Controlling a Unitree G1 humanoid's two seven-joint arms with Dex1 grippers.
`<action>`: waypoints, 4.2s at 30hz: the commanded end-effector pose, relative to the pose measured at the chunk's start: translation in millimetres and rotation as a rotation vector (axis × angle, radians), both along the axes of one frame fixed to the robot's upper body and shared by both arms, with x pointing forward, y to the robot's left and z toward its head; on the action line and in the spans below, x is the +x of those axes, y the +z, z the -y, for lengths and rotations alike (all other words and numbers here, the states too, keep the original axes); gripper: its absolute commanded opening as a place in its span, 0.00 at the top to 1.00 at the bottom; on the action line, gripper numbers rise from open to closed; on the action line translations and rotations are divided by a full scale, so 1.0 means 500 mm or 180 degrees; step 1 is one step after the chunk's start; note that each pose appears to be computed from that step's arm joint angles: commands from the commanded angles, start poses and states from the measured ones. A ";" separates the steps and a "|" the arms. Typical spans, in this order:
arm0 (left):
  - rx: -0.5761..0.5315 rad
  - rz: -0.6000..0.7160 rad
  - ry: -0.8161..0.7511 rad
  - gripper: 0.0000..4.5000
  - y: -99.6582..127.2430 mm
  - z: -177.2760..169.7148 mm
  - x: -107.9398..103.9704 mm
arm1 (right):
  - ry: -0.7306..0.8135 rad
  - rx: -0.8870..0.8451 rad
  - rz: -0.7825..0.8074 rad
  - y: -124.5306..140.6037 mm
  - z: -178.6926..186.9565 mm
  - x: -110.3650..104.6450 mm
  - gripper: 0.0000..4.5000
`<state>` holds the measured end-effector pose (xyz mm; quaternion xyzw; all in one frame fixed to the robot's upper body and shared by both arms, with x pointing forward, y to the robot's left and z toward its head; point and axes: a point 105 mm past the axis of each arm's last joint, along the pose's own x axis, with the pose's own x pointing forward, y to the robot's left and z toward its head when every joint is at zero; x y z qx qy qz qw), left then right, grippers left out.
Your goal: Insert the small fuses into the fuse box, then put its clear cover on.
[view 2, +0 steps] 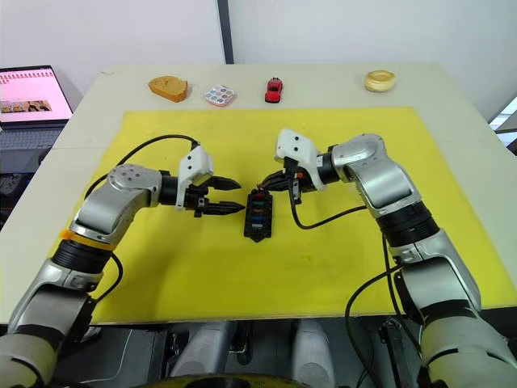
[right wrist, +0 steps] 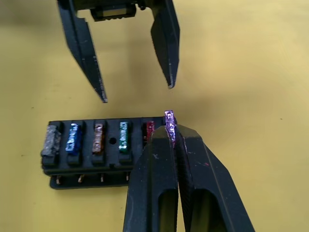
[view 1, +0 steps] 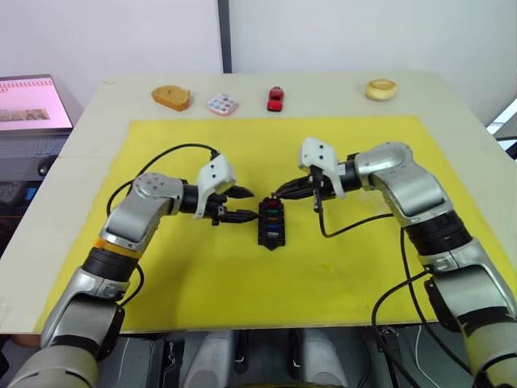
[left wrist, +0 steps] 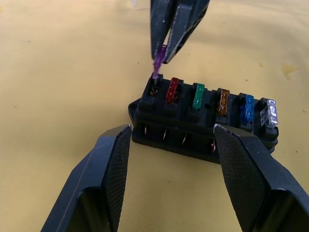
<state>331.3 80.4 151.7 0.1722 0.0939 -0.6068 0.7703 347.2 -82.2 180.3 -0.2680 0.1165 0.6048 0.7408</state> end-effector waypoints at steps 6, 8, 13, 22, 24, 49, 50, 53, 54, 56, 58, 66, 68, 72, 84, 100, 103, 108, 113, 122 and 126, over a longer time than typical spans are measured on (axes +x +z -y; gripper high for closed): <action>-0.0024 0.0122 -0.0002 0.37 0.013 0.000 0.000 | 0.0034 -0.0026 0.0111 0.009 -0.010 -0.002 1.00; -0.0033 0.0116 0.0016 0.37 0.012 0.000 0.000 | 0.0044 -0.0057 0.0097 0.005 -0.009 -0.003 1.00; -0.0046 0.0095 0.0037 0.37 0.008 -0.001 -0.002 | 0.0040 -0.0038 0.0060 0.003 -0.012 -0.004 1.00; -0.0061 0.0091 0.0059 0.37 0.007 -0.001 -0.002 | 0.0018 -0.0062 0.0013 -0.011 -0.015 -0.003 1.00; -0.0063 0.0090 0.0065 0.37 0.006 -0.001 -0.001 | 0.0009 -0.0074 0.0010 -0.014 -0.015 -0.002 1.00; -0.0104 0.0141 0.0104 0.37 0.007 -0.002 0.000 | -0.0124 -0.0314 -0.0073 0.000 -0.017 -0.003 1.00; -0.0103 0.0141 0.0096 0.37 0.007 -0.002 -0.001 | -0.0132 -0.0305 -0.0085 0.003 -0.017 -0.004 1.00; -0.0101 0.0145 0.0071 0.37 0.006 -0.001 -0.003 | -0.0138 -0.0250 -0.0179 0.013 -0.020 -0.011 1.00; -0.0103 0.0146 0.0068 0.37 0.006 0.000 -0.004 | -0.0160 -0.0233 -0.0208 0.016 -0.020 -0.010 1.00; -0.0108 0.0147 0.0063 0.37 0.006 0.000 -0.004 | -0.0192 -0.0224 -0.0250 0.020 -0.020 -0.010 1.00; -0.0115 0.0149 0.0057 0.37 0.007 0.001 -0.006 | -0.0187 -0.0229 -0.0276 0.022 -0.020 -0.012 1.00; -0.0159 0.0153 0.0025 0.37 0.012 0.004 -0.016 | -0.0082 -0.0362 -0.0096 0.022 -0.022 -0.015 1.00; -0.0173 0.0156 0.0024 0.37 0.014 0.005 -0.018 | -0.0043 -0.0404 -0.0093 0.015 -0.022 -0.020 1.00; -0.0192 0.0149 0.0035 0.37 0.015 0.005 -0.021 | -0.0013 -0.0459 -0.0140 -0.001 -0.020 -0.028 1.00; -0.0196 0.0107 0.0072 0.37 0.010 -0.001 -0.025 | -0.0111 -0.0364 -0.0121 0.012 -0.021 -0.025 1.00; -0.0177 0.0144 0.0058 0.37 0.017 -0.001 -0.022 | -0.0200 -0.0210 -0.0044 0.053 -0.016 -0.015 1.00; -0.0174 0.0154 0.0047 0.37 0.019 0.000 -0.023 | -0.0207 -0.0249 -0.0065 0.044 -0.014 -0.015 1.00; -0.0176 0.0148 0.0046 0.37 0.018 0.000 -0.024 | -0.0244 -0.0297 -0.0097 0.031 -0.011 -0.012 1.00; -0.0182 0.0138 0.0054 0.37 0.018 0.000 -0.024 | -0.0245 -0.0325 -0.0121 0.022 -0.011 -0.012 1.00; -0.0191 0.0127 0.0087 0.37 0.016 -0.003 -0.023 | -0.0254 -0.0383 -0.0133 0.006 -0.014 -0.009 1.00; -0.0194 0.0120 0.0096 0.37 0.015 -0.003 -0.024 | -0.0251 -0.0381 -0.0129 0.006 -0.015 -0.007 1.00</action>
